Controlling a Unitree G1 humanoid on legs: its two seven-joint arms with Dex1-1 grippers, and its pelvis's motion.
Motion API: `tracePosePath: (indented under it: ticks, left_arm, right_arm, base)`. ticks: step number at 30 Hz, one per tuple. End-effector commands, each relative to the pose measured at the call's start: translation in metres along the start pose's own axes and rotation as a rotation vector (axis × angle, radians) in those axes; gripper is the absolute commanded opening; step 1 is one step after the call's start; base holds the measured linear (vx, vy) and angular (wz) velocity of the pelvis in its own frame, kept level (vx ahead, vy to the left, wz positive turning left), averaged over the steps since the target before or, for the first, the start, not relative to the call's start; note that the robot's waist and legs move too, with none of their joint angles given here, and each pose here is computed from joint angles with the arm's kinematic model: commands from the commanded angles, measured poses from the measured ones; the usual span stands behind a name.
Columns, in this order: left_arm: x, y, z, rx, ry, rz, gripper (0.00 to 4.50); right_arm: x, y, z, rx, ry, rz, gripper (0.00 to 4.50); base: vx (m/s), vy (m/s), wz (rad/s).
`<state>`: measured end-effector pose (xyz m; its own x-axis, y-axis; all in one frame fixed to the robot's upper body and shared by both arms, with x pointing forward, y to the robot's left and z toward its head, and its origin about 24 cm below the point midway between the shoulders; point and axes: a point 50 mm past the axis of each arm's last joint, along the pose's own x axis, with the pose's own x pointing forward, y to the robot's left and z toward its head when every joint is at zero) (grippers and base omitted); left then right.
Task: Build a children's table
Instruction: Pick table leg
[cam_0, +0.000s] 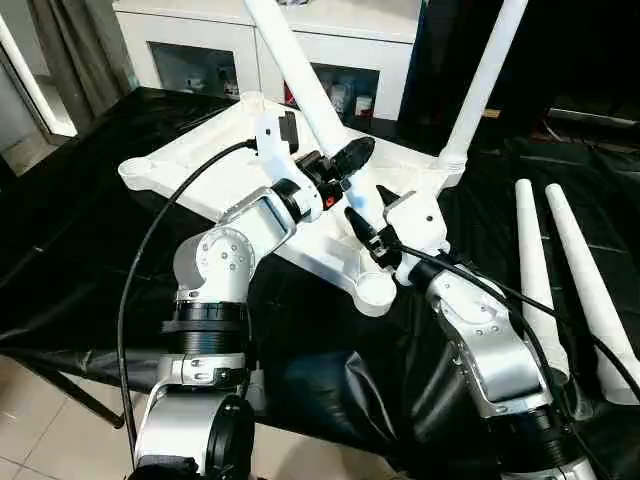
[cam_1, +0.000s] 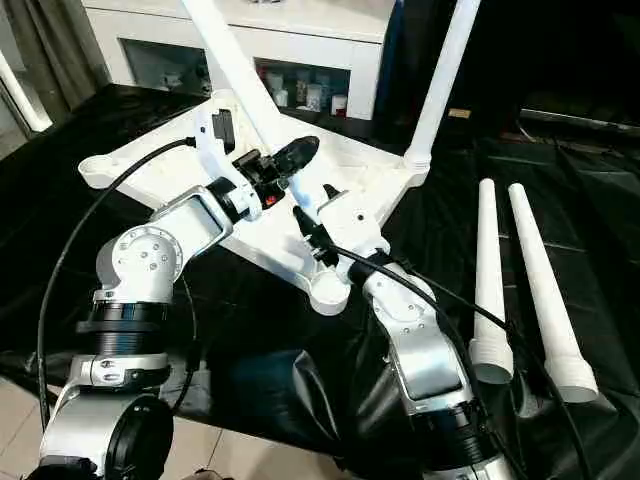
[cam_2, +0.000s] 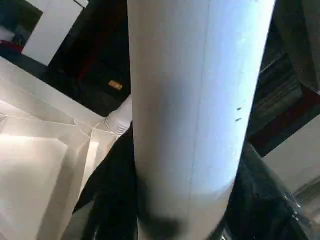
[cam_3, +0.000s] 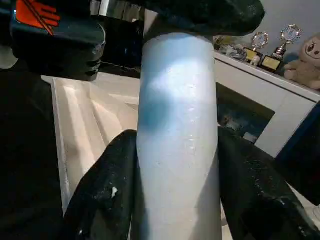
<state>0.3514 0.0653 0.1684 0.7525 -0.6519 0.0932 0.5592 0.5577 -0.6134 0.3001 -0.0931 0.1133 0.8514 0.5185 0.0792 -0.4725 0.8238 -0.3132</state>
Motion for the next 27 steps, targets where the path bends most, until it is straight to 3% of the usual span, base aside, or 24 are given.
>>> tracePosePath:
  ticks: [1,3,6,13,14,15,16,17,20,27]
  left_arm:
    - [0.000,-0.002,0.004,0.024,-0.010,0.007,1.90]
    - [0.000,-0.001,0.006,0.022,-0.021,0.010,1.89]
    - [-0.002,0.000,0.006,0.035,-0.018,0.005,1.88]
    - [-0.005,0.001,0.008,0.084,-0.008,-0.008,1.88]
    - [-0.006,0.002,0.009,0.118,0.004,-0.020,1.88]
    - [-0.007,0.003,0.010,0.156,0.024,-0.032,1.88]
    - [-0.008,0.003,0.011,0.202,0.056,-0.068,1.88]
    - [-0.009,0.002,0.012,0.220,0.071,-0.084,1.88]
    - [-0.014,-0.001,0.013,0.295,0.149,-0.174,1.88]
    - [-0.018,-0.013,0.022,0.321,0.206,-0.313,1.88]
  right_arm:
    - [0.004,-0.003,0.008,-0.029,-0.040,-0.019,1.89]
    - [0.004,-0.003,0.009,-0.030,-0.061,-0.005,1.89]
    - [0.005,-0.003,0.010,0.010,-0.074,0.011,2.59]
    - [0.004,-0.010,0.012,0.057,-0.080,0.034,3.07]
    - [0.001,-0.013,0.013,0.114,-0.080,0.076,3.30]
    - [0.000,-0.016,0.014,0.177,-0.080,0.114,3.30]
    - [-0.004,-0.019,0.017,0.295,-0.073,0.197,3.30]
    - [-0.006,-0.020,0.018,0.338,-0.069,0.236,3.39]
    - [-0.014,-0.024,0.020,0.416,-0.004,0.413,3.39]
    - [-0.023,-0.026,0.021,0.524,0.117,0.626,3.39]
  base:
    - [0.000,0.000,0.00]
    - [0.000,0.000,0.00]
    - [0.000,0.000,0.00]
    - [0.000,0.000,0.00]
    - [0.000,0.000,0.00]
    - [0.000,0.000,0.00]
    - [0.000,0.000,0.00]
    - [0.000,0.000,0.00]
    - [0.000,0.000,0.00]
    - [0.000,0.000,0.00]
